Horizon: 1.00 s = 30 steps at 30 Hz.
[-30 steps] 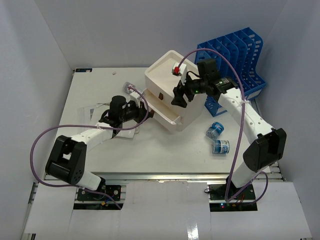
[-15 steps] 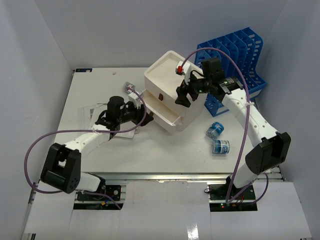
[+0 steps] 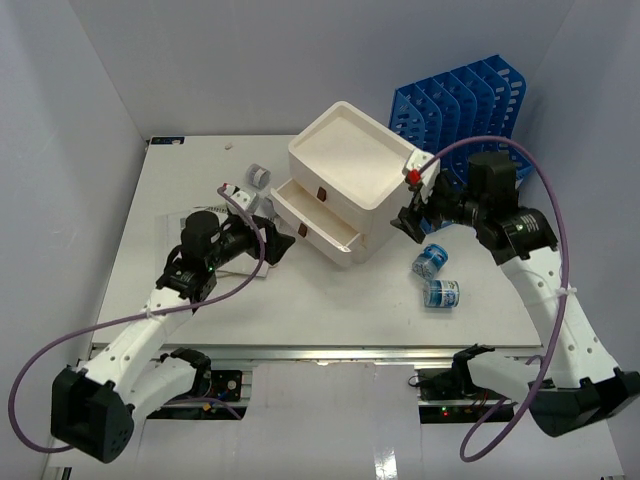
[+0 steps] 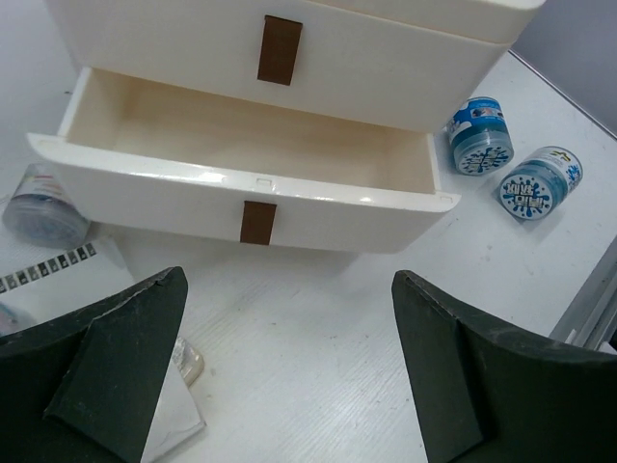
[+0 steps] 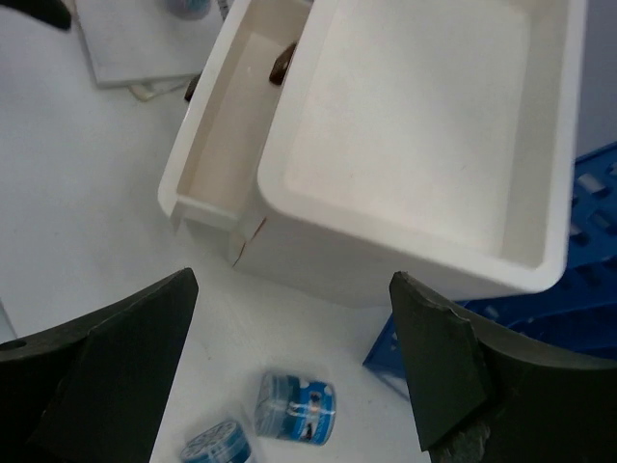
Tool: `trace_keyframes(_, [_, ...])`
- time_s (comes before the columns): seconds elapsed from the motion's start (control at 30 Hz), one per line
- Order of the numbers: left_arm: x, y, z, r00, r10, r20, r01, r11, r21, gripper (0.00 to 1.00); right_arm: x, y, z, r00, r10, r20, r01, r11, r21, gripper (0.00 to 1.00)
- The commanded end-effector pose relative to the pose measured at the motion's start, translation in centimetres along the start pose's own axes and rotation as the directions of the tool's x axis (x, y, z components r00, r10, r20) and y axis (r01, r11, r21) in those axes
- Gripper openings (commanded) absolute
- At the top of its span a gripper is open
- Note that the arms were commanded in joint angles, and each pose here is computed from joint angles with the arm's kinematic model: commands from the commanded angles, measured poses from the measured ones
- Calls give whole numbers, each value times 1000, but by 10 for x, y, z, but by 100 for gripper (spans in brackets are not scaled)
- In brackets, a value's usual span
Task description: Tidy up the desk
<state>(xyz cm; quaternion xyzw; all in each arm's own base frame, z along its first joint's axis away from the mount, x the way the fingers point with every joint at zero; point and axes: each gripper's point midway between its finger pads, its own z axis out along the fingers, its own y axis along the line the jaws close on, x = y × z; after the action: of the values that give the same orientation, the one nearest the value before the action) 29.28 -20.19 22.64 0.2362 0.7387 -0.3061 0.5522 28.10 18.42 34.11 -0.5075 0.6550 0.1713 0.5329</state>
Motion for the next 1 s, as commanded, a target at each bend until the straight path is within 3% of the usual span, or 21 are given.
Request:
trace_keyframes(0.0, [5, 9, -30, 999, 35, 12, -33, 993, -110, 98, 86, 26, -5, 979, 110, -171, -110, 994, 12, 88])
trace_keyframes(0.1, [7, 10, -44, 999, 41, 20, -38, 988, -149, 98, 137, 50, -7, 947, 179, -265, -180, 983, 22, 89])
trace_keyframes(0.23, [7, 9, -53, 999, 38, 38, -31, 986, -165, 98, 171, 60, -8, 922, 208, -326, -204, 978, 46, 90])
trace_keyframes(0.43, [4, 10, -56, 999, 34, 43, -25, 983, -181, 98, 208, 33, 1, 873, 260, -412, -189, 960, 204, 94])
trace_keyframes(0.5, [4, 9, -55, 999, 29, 45, -21, 984, -175, 98, 194, 37, 6, 902, 228, -368, -187, 972, 142, 94])
trace_keyframes(0.6, [5, 6, -54, 999, 20, 46, -12, 988, -155, 98, 157, 64, 9, 965, 105, -240, -129, 988, -86, 94])
trace_keyframes(0.67, [1, 1, -50, 996, -41, 85, 52, 990, -129, 98, 118, 103, 5, 999, -44, -23, 33, 932, -362, 89])
trace_keyframes(0.7, [0, -8, -47, 993, -72, 88, 79, 994, -79, 98, 110, 118, 0, 1000, -31, 4, 30, 901, -433, 88])
trace_keyframes(0.83, [-14, -22, -32, 973, -222, 70, 222, 975, 3, 98, 73, 109, 1, 995, -67, 76, 94, 891, -444, 75])
trace_keyframes(0.97, [-10, -4, -19, 894, -445, 58, 448, 885, -122, 95, 41, 100, 8, 997, -29, 70, 57, 897, -438, 68])
